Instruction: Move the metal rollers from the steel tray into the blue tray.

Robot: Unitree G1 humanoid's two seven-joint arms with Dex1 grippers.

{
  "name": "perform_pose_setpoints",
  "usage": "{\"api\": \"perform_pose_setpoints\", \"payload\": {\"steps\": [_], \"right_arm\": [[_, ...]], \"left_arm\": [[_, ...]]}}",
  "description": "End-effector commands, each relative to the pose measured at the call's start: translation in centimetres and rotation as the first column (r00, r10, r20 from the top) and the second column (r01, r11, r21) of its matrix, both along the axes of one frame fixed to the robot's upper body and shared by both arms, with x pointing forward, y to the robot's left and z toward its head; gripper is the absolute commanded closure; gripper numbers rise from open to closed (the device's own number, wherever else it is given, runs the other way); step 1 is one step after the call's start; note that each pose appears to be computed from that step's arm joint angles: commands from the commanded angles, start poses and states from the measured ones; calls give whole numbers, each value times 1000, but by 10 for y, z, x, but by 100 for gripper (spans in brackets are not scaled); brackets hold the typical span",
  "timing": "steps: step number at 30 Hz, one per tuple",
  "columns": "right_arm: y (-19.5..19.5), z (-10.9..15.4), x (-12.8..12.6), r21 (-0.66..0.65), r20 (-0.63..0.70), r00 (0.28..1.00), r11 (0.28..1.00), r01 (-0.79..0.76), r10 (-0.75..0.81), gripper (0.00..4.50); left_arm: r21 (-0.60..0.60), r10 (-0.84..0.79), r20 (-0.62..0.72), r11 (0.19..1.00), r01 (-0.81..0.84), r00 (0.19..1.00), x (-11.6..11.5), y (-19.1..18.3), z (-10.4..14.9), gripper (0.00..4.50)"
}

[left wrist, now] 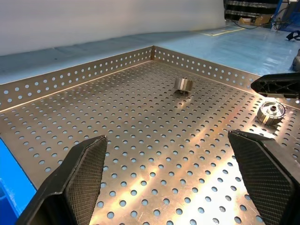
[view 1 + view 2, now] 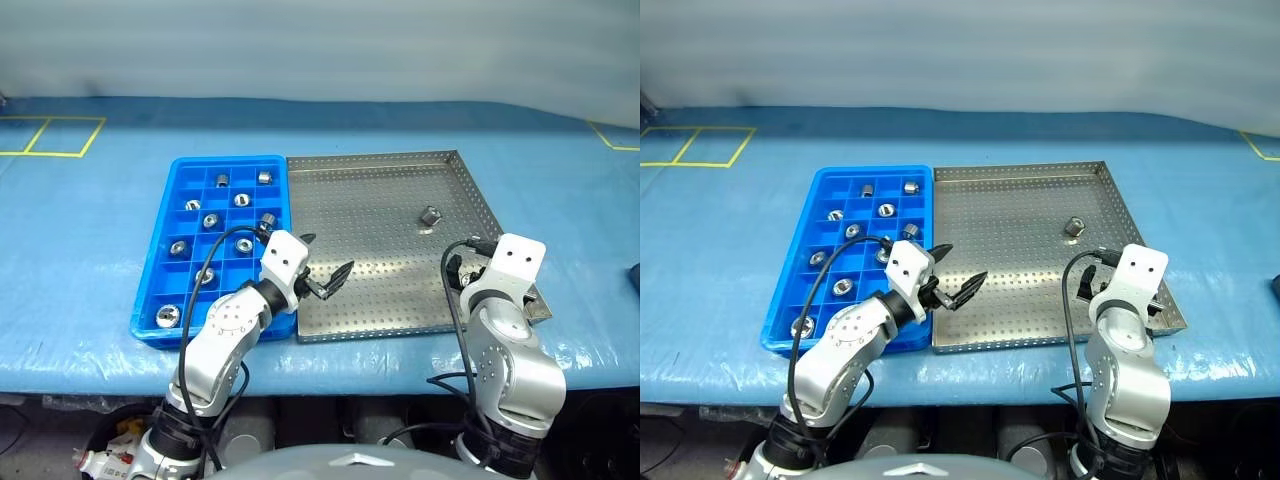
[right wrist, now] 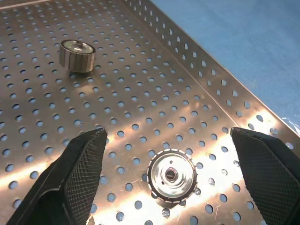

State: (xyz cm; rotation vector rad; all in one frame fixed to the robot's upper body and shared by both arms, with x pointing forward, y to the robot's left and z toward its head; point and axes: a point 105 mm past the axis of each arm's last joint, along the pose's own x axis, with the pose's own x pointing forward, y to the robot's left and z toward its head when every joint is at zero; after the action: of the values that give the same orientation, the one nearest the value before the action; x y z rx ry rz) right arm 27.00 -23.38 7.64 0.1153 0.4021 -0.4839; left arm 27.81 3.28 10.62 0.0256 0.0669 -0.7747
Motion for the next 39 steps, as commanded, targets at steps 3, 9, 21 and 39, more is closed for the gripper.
{"api": "perform_pose_setpoints", "payload": {"steps": [3,9,21,39], "right_arm": [[12,-16,5,127,5,998,990,64,-65,5],[24,-25,4,173,-19,999,984,38,-35,5],[31,-30,0,176,-45,998,983,41,-34,258],[108,61,39,-85,182,809,828,-554,559,279]], "left_arm": [[-20,-15,29,1000,15,999,-2,-3,7,0],[-18,3,30,1000,-2,1000,-3,0,6,0],[-22,6,31,1000,-5,1000,-1,-2,7,0],[-7,156,169,988,-157,973,4,34,19,0]]}}
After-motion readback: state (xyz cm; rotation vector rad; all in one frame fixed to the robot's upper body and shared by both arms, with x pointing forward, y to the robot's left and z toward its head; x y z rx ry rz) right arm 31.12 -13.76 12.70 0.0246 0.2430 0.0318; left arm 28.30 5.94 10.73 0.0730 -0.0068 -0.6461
